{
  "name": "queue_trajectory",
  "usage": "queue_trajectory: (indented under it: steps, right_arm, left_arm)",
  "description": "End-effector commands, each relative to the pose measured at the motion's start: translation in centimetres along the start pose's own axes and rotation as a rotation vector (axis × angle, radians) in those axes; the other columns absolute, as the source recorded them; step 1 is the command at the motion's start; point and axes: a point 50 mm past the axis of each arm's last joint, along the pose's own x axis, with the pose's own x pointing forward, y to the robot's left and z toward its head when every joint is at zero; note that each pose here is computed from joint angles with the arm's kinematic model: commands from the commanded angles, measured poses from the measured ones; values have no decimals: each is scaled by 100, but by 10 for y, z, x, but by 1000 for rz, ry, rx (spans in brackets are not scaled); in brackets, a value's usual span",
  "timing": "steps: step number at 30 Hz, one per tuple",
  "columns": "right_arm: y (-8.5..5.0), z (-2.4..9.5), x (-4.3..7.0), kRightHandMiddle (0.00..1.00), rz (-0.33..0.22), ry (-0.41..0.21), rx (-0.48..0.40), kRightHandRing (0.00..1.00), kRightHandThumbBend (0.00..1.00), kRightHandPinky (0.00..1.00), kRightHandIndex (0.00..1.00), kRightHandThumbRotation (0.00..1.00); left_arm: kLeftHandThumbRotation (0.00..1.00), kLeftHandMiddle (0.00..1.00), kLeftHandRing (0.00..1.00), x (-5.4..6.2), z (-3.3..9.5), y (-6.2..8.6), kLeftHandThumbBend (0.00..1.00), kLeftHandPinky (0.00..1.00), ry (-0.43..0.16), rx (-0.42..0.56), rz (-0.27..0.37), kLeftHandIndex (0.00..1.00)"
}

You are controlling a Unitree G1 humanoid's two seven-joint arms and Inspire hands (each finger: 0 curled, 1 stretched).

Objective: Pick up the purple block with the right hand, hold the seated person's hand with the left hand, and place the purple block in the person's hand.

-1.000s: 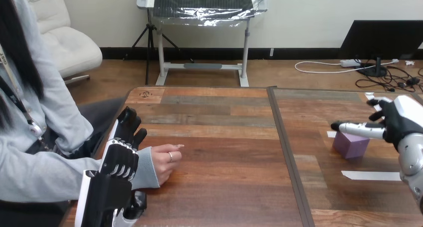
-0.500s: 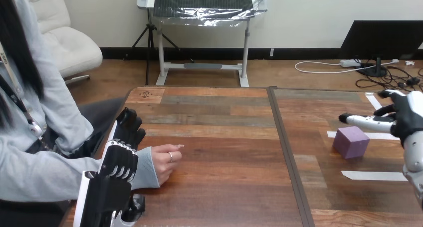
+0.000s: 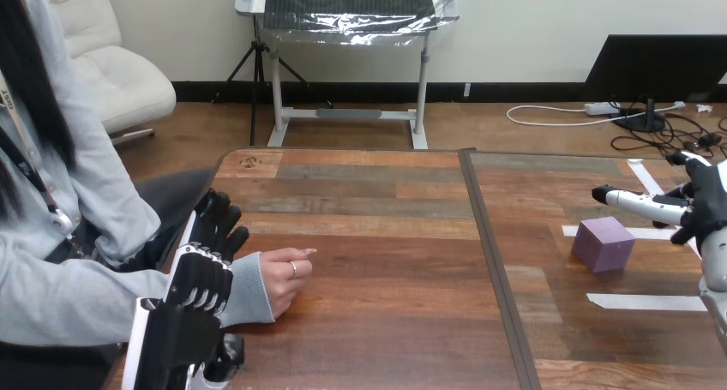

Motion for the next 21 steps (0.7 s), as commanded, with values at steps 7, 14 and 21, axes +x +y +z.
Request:
queue_trajectory:
  steps: [7, 14, 21]
  right_arm:
    - [-19, 32, 9, 21, -35, -40, 61, 15, 100, 12, 92, 47]
    - [-18, 33, 9, 22, -26, -41, 39, 14, 100, 12, 92, 46]
    - [-16, 34, 9, 23, -12, -33, -14, 15, 100, 13, 92, 48]
  left_arm:
    - [72, 97, 97, 17, 2, -3, 100, 95, -53, -5, -23, 95]
    - [72, 97, 96, 16, 3, -4, 100, 95, -56, -2, -24, 95]
    - [72, 98, 97, 16, 4, -5, 100, 95, -60, 6, -28, 96]
